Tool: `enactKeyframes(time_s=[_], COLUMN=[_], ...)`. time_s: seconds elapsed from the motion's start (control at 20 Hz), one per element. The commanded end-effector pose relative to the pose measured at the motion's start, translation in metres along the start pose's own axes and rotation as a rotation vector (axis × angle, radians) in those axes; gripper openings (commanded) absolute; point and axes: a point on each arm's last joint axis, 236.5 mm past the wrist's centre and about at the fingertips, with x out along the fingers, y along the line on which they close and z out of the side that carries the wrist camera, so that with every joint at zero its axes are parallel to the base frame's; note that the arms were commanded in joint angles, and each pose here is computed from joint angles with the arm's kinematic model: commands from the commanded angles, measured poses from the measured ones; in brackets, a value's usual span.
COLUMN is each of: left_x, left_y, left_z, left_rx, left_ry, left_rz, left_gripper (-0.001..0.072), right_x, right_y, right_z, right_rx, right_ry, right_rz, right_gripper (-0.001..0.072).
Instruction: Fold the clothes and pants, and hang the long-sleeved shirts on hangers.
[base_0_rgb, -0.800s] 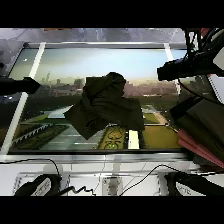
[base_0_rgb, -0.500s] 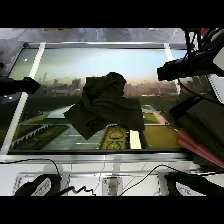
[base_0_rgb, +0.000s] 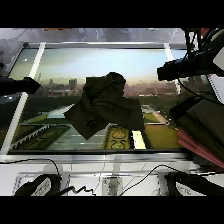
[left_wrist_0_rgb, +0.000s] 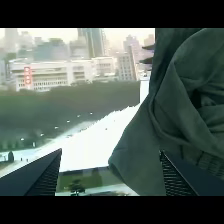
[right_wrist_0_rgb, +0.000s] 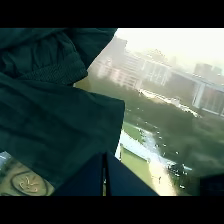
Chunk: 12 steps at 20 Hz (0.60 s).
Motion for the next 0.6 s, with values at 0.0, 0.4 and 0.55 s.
enactKeyframes(time_s=[0.0, 0.4, 0.55], left_x=[0.000, -0.004, -0.003], left_y=[0.000, -0.041, -0.039], left_z=[0.000, 0.020, 0.013], left_rx=[-0.001, -0.082, -0.073], left_ry=[-0.001, -0.078, -0.052], left_rz=[0.001, -0.177, -0.168], left_gripper=[0.0705, 0.0705, 0.0638], right_x=[0.000, 0.056, 0.092], right_y=[0.006, 0.132, 0.203], right_z=[0.015, -0.080, -0.139], right_rx=[0.018, -0.083, -0.186], right_ry=[-0.065, 0.332, 0.430], right_rz=[0.025, 0.440, 0.519], right_gripper=[0.0032, 0.0032, 0.0032])
